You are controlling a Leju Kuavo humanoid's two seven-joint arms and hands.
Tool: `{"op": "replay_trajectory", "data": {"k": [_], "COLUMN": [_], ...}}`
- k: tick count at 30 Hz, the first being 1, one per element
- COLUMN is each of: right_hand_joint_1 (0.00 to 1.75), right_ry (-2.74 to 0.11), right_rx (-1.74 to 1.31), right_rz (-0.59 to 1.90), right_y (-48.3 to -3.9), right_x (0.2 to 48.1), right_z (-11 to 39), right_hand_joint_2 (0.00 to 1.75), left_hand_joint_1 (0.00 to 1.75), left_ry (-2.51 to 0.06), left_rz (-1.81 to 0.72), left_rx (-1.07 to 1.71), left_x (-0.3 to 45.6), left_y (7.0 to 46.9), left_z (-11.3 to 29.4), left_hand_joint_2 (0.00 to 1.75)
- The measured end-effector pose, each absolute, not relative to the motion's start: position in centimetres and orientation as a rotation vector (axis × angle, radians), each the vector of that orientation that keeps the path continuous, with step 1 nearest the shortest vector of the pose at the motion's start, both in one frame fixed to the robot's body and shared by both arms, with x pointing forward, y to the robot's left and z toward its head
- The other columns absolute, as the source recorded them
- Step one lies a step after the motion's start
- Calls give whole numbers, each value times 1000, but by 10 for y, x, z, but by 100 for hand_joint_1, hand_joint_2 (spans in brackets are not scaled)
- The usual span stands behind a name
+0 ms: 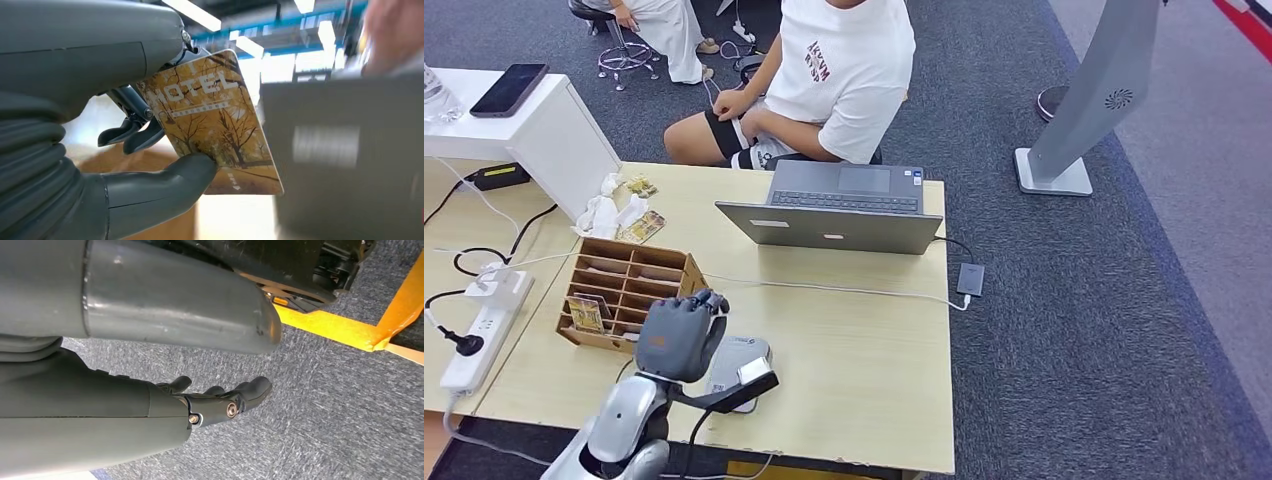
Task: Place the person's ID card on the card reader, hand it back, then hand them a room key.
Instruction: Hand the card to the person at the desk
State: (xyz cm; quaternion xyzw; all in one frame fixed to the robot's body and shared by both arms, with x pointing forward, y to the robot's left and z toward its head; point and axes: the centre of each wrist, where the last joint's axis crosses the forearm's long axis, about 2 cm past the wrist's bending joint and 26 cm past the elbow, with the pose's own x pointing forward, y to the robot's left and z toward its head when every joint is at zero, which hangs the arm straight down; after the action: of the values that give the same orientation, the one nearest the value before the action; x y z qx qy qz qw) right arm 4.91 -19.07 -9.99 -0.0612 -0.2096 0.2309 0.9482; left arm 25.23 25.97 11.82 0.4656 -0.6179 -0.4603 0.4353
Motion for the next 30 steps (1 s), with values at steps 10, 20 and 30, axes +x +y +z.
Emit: {"op": "replay_trajectory", "data": {"k": [10, 20, 30], "right_hand_joint_1": [0, 0, 0], "right_ry": [-433, -443, -450], "right_rx": [-113, -80, -69], "right_rz": [486, 558, 590], "right_y": [-190, -188, -189], "right_x": [50, 58, 65], "right_z": [-100, -99, -98], "right_hand_joint_2": [0, 0, 0], "left_hand_joint_1": [175, 175, 175], "left_ry": [-1793, -1862, -1618], "left_rz": [-973, -810, -800], "left_rx": [1342, 1650, 1758], "left_x": [298, 362, 416], "left_y": [271, 313, 358], "left_z": [198, 281, 287], "left_hand_joint_2": [175, 175, 175]}}
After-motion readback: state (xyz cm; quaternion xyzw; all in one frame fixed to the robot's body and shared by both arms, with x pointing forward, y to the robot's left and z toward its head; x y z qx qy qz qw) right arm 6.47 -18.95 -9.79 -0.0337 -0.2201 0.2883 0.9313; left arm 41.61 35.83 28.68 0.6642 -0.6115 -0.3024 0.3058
